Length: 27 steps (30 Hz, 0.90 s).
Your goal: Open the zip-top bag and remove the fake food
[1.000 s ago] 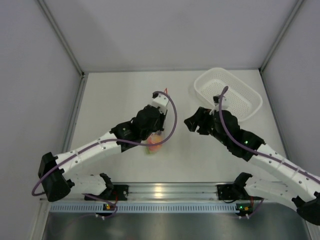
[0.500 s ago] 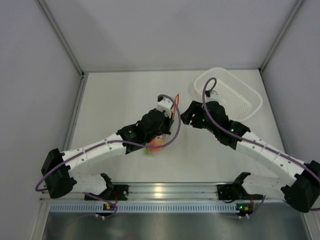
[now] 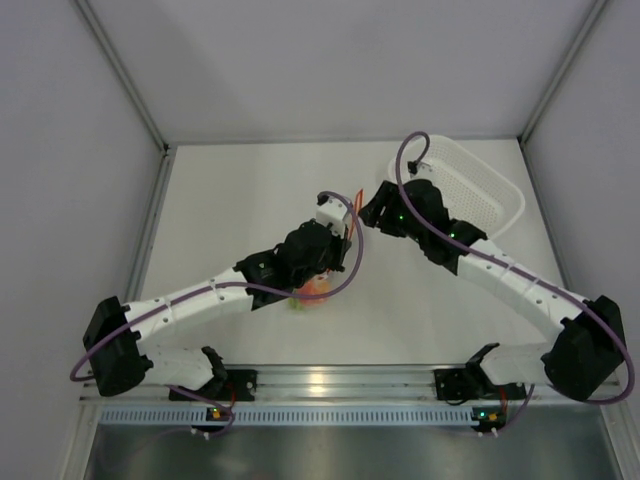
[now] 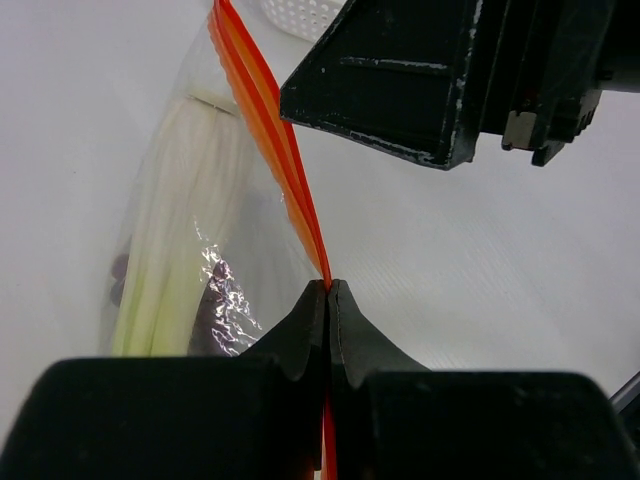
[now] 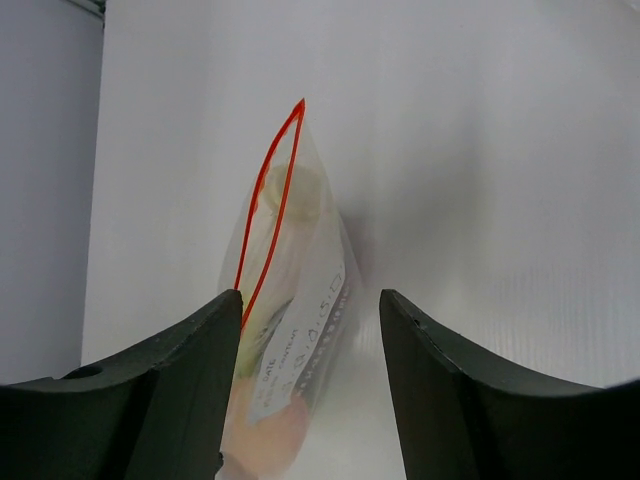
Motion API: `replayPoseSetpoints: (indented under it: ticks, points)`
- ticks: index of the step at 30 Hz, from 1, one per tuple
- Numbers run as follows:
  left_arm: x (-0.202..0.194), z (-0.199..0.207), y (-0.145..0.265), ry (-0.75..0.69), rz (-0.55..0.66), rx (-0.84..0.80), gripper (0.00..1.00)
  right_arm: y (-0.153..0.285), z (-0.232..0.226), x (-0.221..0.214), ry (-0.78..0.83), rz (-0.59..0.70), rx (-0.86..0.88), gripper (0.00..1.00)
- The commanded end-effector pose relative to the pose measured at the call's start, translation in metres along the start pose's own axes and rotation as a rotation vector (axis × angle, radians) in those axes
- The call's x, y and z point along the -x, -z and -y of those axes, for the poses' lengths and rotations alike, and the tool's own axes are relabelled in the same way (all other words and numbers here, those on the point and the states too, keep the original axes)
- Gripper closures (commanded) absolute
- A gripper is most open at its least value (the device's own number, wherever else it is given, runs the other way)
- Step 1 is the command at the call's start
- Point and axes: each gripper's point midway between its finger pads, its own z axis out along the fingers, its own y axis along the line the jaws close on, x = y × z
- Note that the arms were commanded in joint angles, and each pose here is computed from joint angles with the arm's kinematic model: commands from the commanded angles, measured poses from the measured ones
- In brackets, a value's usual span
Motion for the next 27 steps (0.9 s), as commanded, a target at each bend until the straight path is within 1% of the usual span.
replayPoseSetpoints:
  ticks: [1,13,14,15,17,18,20,21,22,23,24,25,26,27]
  points:
    - [0.023,0.006,0.002,0.028,0.088,-0.020,1.00,-0.004,-0.017,0.027,-0.031,0.062,0.054,0.42]
    - [0.023,0.008,0.005,0.017,0.091,-0.035,1.00,-0.029,-0.020,0.019,-0.044,0.011,0.064,0.46]
    - [0.023,0.008,0.005,0.015,0.089,-0.036,1.00,-0.030,-0.023,0.018,-0.051,0.007,0.082,0.49]
    - [0.023,0.008,0.004,0.018,0.089,-0.033,1.00,-0.031,-0.024,0.015,-0.055,-0.003,0.090,0.60]
    - [0.023,0.005,0.002,0.021,0.090,-0.016,1.00,-0.033,-0.026,0.007,-0.072,-0.033,0.108,0.69]
    - [0.022,0.005,0.000,0.021,0.088,-0.010,1.00,-0.034,-0.025,0.002,-0.077,-0.042,0.115,0.75]
    - [0.021,0.006,-0.002,0.020,0.083,-0.007,1.00,-0.032,-0.025,0.000,-0.095,-0.039,0.125,0.85]
    - [0.022,0.007,-0.002,0.021,0.083,-0.010,0.96,-0.031,-0.023,-0.002,-0.100,-0.034,0.128,0.92]
    - [0.024,0.006,-0.003,0.020,0.085,-0.009,0.86,-0.029,-0.021,-0.002,-0.100,-0.030,0.129,0.96]
    - [0.025,0.006,-0.002,0.021,0.088,-0.007,0.73,-0.028,-0.021,-0.003,-0.097,-0.026,0.132,1.00]
    - [0.027,0.007,-0.001,0.024,0.093,-0.012,0.60,-0.027,-0.017,-0.006,-0.089,-0.029,0.125,1.00]
    - [0.030,0.008,0.001,0.026,0.101,-0.016,0.35,-0.025,-0.017,-0.003,-0.082,-0.020,0.130,1.00]
    - [0.034,0.007,0.004,0.030,0.111,-0.016,0.28,-0.023,-0.017,-0.004,-0.074,-0.022,0.130,1.00]
    - [0.038,0.007,0.005,0.030,0.121,-0.013,0.19,-0.021,-0.015,-0.005,-0.051,-0.023,0.132,1.00]
